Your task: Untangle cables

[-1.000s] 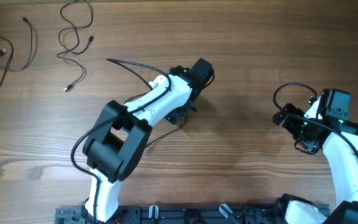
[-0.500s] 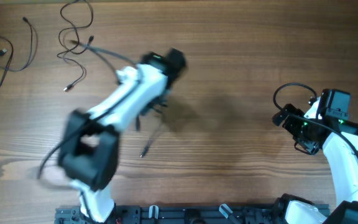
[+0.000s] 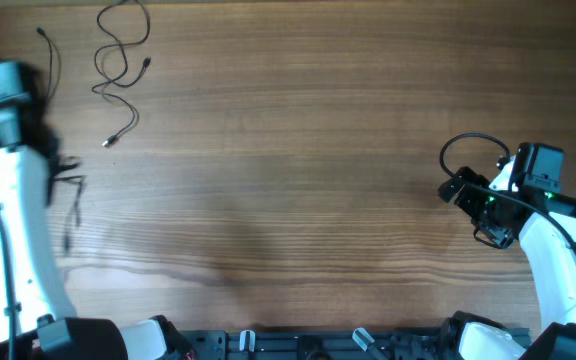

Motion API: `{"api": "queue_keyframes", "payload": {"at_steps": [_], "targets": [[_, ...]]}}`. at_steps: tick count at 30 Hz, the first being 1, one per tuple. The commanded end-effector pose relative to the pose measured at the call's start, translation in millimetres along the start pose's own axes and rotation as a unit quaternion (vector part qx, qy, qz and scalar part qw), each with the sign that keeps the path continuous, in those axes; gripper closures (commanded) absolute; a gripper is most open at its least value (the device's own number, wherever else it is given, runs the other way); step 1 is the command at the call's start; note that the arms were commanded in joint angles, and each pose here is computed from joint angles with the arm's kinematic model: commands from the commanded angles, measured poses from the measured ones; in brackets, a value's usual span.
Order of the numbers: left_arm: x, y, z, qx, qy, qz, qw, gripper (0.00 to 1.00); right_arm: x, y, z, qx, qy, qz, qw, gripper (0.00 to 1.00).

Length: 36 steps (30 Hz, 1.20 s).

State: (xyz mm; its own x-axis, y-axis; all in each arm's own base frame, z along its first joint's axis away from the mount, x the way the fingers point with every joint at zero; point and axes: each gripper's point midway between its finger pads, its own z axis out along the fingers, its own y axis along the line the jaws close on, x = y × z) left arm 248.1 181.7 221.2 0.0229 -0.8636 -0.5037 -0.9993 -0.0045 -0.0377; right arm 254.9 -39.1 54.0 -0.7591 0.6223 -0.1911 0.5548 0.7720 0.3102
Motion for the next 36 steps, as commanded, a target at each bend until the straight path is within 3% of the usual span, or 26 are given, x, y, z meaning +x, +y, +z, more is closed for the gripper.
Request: {"api": "queue_keyframes", "payload": {"at_steps": [1,7,13,15,16,19,27,33,36], "targets": [[-9.4,8.0,37.9,0.008,0.084,-0.007,0.996,0.96,-5.5,3.8,-4.8,-0.007,-0.011,-0.011,1.000,0.00],[-1.4,16.1,101.2,-0.010,0.177,-0.074,0.981,0.96,-3.3,2.8,-4.7,-0.005,-0.007,-0.011,1.000,0.00],[4.2,2.0,151.1,-0.015,0.203,-0.088,0.975,0.96,-3.3,2.9,-4.7,-0.005,-0.007,-0.010,1.000,0.00],[10.2,-8.4,161.1,-0.001,0.220,-0.091,0.971,0.92,-3.3,2.9,-4.7,-0.005,-0.007,-0.010,1.000,0.00],[13.0,-14.0,164.5,0.008,0.228,-0.094,0.969,0.80,-3.3,2.9,-4.7,-0.005,-0.007,-0.009,1.000,0.00],[16.1,-27.4,168.9,0.034,0.243,-0.101,0.964,0.02,-3.3,2.9,-4.7,-0.005,-0.007,-0.009,1.000,0.00],[7.6,-40.7,166.8,0.067,0.239,-0.110,0.962,0.00,-3.2,2.8,-4.7,-0.005,-0.006,-0.009,1.000,0.00],[-12.7,-73.7,119.7,0.167,0.253,-0.118,0.946,0.00,-3.2,2.8,-4.7,-0.005,-0.006,-0.009,1.000,0.00],[-45.7,-89.4,75.8,0.236,0.211,-0.117,0.942,0.00,-1.7,2.2,-4.6,-0.004,-0.003,-0.009,1.000,0.00]]}}
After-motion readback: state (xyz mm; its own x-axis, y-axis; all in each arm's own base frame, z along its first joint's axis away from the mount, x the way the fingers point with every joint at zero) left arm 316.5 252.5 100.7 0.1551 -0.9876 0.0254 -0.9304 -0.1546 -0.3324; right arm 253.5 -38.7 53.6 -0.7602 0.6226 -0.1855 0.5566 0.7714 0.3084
